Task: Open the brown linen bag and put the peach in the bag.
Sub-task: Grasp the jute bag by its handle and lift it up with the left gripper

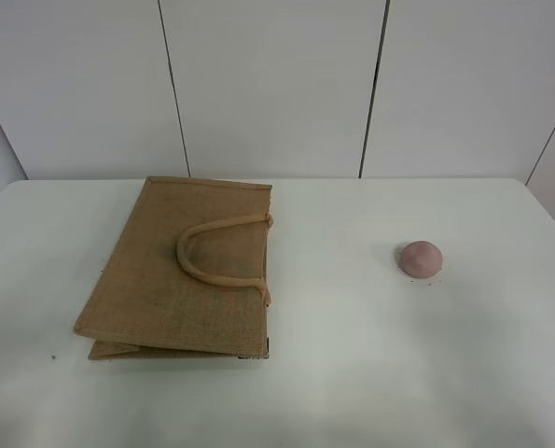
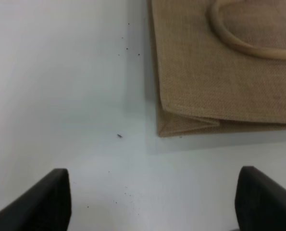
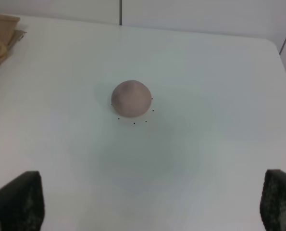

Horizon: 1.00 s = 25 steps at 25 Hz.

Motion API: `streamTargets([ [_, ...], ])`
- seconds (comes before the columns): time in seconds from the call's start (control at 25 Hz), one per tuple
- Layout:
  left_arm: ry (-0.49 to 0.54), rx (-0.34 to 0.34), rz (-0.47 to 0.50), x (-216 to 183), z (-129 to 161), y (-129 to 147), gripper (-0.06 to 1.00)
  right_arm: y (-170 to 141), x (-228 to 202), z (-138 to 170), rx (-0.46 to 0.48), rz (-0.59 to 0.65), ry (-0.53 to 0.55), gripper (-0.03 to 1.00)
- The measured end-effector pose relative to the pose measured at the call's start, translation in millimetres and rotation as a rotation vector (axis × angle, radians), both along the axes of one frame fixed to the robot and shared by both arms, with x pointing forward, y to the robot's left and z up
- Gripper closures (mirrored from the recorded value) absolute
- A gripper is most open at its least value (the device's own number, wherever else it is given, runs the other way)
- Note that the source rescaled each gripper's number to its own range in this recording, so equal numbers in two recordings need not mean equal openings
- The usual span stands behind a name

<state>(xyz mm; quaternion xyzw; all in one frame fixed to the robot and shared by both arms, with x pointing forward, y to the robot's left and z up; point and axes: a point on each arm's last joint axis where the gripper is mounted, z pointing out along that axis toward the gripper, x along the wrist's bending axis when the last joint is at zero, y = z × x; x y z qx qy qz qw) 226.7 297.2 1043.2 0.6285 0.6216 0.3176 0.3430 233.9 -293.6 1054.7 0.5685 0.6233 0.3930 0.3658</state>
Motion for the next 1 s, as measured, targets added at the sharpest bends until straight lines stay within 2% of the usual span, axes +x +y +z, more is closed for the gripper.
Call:
streamTargets([
  [0.48,0.000,0.002,0.001,0.0,0.3,0.2,-0.05,0.0,0.0,0.0,0.000,0.000,0.000,-0.03],
  [0.6,0.034,0.000,0.000,6.6,10.5,0.1,-0.05,0.0,0.0,0.0,0.000,0.000,0.000,-0.03],
  [0.76,0.153,-0.006,-0.003,37.9,41.7,-0.1,-0.05,0.0,0.0,0.0,0.000,0.000,0.000,-0.03],
  [0.92,0.303,-0.008,-0.002,91.9,67.7,0.5,-0.05,0.0,0.0,0.0,0.000,0.000,0.000,-0.03],
  [1.0,0.377,-0.009,-0.001,127.3,71.8,0.9,-0.05,0.0,0.0,0.0,0.000,0.000,0.000,-0.03],
])
